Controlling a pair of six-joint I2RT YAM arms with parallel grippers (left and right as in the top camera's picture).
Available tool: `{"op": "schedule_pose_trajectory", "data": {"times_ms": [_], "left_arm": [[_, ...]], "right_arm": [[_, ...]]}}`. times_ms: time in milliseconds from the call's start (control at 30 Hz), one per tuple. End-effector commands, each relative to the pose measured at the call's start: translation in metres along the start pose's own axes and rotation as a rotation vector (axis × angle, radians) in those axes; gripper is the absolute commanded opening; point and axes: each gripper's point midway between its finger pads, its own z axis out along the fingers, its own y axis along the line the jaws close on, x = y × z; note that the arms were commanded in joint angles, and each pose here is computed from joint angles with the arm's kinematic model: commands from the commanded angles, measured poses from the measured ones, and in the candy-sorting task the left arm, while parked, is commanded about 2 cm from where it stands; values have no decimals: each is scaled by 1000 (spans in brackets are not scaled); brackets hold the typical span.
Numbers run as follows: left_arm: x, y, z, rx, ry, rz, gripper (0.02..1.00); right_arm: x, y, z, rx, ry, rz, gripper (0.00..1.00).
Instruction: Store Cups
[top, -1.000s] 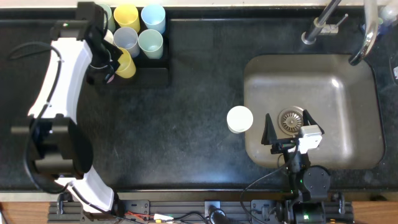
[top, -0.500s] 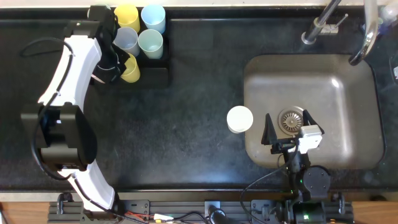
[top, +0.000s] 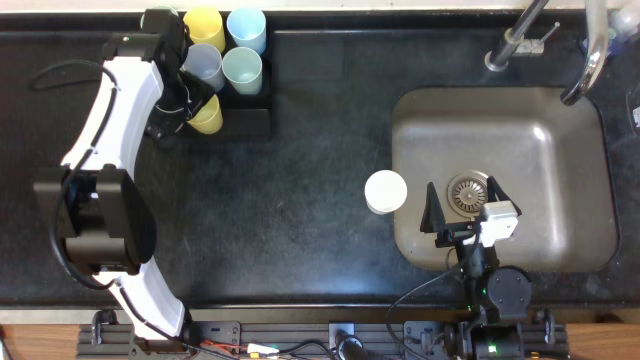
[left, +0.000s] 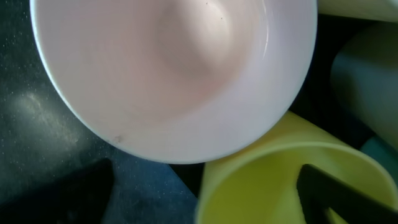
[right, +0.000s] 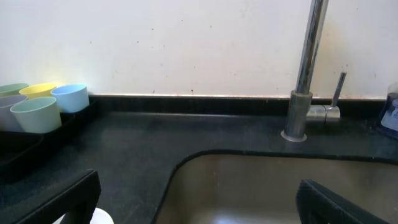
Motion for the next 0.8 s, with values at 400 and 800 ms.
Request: {"op": "schedule_pose_trajectory", "data": {"times_ms": [400, 800], "left_arm": [[47, 100, -179, 189, -160, 24, 998], [111, 118, -133, 795, -977, 913, 998]], "right_arm": [[4, 1, 0, -6, 1, 4, 998], [4, 1, 0, -6, 1, 4, 998]]}}
